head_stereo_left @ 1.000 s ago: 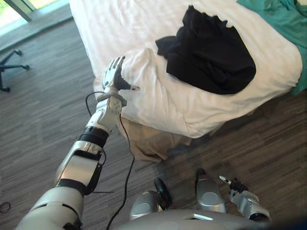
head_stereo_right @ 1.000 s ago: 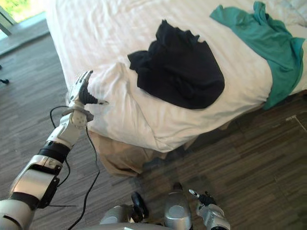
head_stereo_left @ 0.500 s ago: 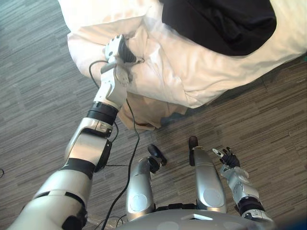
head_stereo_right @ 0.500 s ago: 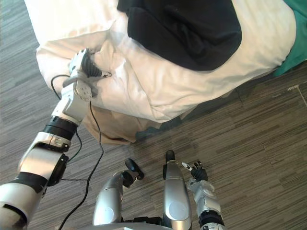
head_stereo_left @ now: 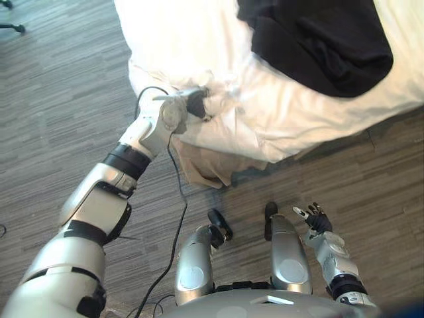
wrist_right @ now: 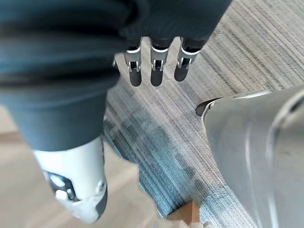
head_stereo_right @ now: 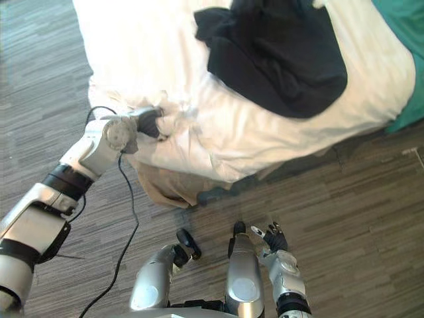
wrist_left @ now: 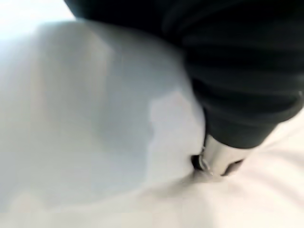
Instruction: Tidy the bed and pick cloth on bed and put in laundry
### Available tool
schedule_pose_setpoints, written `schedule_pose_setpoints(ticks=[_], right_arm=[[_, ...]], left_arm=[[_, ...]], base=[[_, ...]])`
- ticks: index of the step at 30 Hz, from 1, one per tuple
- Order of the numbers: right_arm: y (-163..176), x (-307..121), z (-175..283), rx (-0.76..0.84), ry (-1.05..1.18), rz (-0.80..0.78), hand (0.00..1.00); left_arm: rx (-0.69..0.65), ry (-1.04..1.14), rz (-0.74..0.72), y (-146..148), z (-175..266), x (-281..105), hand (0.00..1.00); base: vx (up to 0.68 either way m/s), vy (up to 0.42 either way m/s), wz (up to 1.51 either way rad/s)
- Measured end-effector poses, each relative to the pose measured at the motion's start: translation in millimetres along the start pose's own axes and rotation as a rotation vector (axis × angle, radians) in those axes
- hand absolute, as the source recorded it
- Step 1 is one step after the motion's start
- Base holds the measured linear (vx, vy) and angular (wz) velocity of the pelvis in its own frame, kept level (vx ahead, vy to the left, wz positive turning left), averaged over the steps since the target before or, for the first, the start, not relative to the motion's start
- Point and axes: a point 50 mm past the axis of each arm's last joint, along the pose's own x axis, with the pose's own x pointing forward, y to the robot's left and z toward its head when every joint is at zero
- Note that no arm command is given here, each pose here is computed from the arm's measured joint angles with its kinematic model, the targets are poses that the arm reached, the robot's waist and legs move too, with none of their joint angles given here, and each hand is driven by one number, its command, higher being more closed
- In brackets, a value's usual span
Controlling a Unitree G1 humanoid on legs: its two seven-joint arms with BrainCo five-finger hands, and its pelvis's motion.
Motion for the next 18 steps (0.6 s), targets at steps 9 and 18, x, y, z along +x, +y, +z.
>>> schedule_pose_setpoints(ticks=[9,18], right_arm=[[-27,-16,-53,-0.015,0.219,-0.077,0.00],[-42,-29,-83,-0.002,0.362,-0.108,0.00]], left_arm=[[-0.475,0.028,-0.206,-121,-63,-63,0.00],[-1.118,0.247,-0.081,-236,-86,-119,0.00]], base=[[0.15,-0.085,0.39],[0.09,-0.037,0.12]])
